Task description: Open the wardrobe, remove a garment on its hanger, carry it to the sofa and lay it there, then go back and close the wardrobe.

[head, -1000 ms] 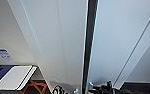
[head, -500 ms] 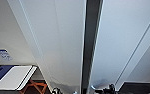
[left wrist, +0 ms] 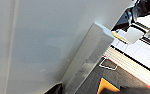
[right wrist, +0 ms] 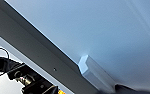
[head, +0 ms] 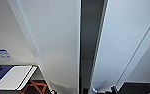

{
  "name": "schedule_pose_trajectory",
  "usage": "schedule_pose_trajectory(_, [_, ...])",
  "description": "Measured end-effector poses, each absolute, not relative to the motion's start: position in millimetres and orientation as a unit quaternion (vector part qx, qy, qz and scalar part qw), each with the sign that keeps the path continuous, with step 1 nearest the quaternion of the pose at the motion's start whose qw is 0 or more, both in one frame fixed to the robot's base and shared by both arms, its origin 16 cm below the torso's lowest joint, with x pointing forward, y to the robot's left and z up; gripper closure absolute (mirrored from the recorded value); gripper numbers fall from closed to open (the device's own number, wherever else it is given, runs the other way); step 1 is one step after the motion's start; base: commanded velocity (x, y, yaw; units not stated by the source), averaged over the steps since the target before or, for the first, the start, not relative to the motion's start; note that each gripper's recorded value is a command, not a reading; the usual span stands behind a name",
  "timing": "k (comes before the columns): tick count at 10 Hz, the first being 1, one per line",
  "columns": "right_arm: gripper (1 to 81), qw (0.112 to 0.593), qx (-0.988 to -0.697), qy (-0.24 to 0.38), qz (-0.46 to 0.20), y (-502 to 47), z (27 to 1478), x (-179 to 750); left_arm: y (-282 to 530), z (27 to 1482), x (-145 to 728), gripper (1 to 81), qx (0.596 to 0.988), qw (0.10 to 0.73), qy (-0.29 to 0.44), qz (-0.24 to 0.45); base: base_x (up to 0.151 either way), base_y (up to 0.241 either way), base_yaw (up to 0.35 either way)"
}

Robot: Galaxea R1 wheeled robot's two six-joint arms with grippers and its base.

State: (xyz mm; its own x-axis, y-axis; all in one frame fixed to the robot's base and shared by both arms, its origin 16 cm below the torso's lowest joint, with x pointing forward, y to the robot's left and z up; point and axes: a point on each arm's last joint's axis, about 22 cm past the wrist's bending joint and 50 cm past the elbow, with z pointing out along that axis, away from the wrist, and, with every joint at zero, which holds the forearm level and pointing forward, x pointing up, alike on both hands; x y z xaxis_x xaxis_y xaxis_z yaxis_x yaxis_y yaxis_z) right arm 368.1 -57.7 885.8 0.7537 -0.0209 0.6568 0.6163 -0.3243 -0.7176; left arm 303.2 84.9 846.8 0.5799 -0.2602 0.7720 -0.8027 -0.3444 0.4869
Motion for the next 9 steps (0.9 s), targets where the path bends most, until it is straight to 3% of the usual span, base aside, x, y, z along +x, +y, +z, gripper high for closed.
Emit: schedule_pose_trajectory(9, [1.0, 0.546, -0.763, -0.195, -0.287, -70.9, 885.5, 347.9, 104.1, 851.6, 277.0, 1.0, 0.764, 0.461, -0.333, 0.303, 0.0, 0.0, 0.0])
